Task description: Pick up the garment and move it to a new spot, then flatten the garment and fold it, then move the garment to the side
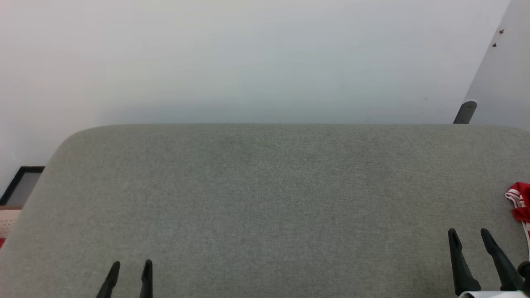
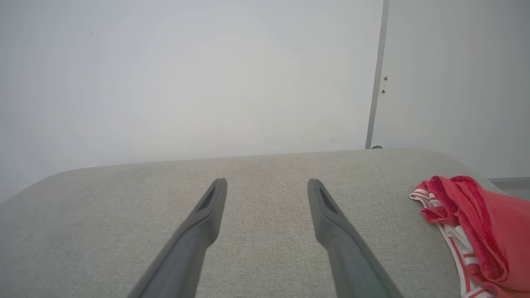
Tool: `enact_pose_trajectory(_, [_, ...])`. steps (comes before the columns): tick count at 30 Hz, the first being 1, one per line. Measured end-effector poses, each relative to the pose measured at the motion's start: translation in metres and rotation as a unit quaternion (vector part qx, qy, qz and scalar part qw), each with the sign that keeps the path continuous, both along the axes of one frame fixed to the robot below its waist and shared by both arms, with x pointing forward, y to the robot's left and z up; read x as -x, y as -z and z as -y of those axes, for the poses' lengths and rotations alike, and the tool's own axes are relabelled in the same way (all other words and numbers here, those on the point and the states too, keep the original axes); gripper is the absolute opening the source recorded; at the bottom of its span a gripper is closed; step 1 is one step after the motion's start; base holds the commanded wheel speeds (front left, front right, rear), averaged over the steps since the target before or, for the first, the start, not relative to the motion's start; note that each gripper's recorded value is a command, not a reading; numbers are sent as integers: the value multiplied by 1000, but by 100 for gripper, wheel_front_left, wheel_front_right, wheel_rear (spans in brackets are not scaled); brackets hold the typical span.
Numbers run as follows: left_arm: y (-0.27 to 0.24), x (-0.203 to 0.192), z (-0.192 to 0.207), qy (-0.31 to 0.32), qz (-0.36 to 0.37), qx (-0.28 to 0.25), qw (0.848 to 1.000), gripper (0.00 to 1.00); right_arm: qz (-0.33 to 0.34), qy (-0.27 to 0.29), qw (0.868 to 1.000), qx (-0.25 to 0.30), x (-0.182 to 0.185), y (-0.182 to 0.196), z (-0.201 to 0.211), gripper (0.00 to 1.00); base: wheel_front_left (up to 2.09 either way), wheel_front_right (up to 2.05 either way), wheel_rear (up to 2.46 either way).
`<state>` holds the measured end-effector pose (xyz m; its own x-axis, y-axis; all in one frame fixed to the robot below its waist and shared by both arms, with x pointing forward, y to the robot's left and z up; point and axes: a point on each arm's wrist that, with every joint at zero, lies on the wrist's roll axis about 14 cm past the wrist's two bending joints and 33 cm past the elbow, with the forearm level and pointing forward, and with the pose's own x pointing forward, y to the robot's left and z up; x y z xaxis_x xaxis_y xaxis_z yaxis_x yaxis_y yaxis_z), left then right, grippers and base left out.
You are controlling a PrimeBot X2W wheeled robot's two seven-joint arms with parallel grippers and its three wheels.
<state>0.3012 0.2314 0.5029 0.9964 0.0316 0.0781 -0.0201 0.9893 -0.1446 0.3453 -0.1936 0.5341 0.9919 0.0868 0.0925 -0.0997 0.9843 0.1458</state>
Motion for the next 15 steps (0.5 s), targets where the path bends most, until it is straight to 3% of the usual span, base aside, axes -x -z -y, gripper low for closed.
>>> enact_pose_trajectory(15, [-2, -2, 5, 3, 5, 4, 1000, 100, 1, 9, 1000, -1, 9, -7, 2, 100, 0, 0, 0])
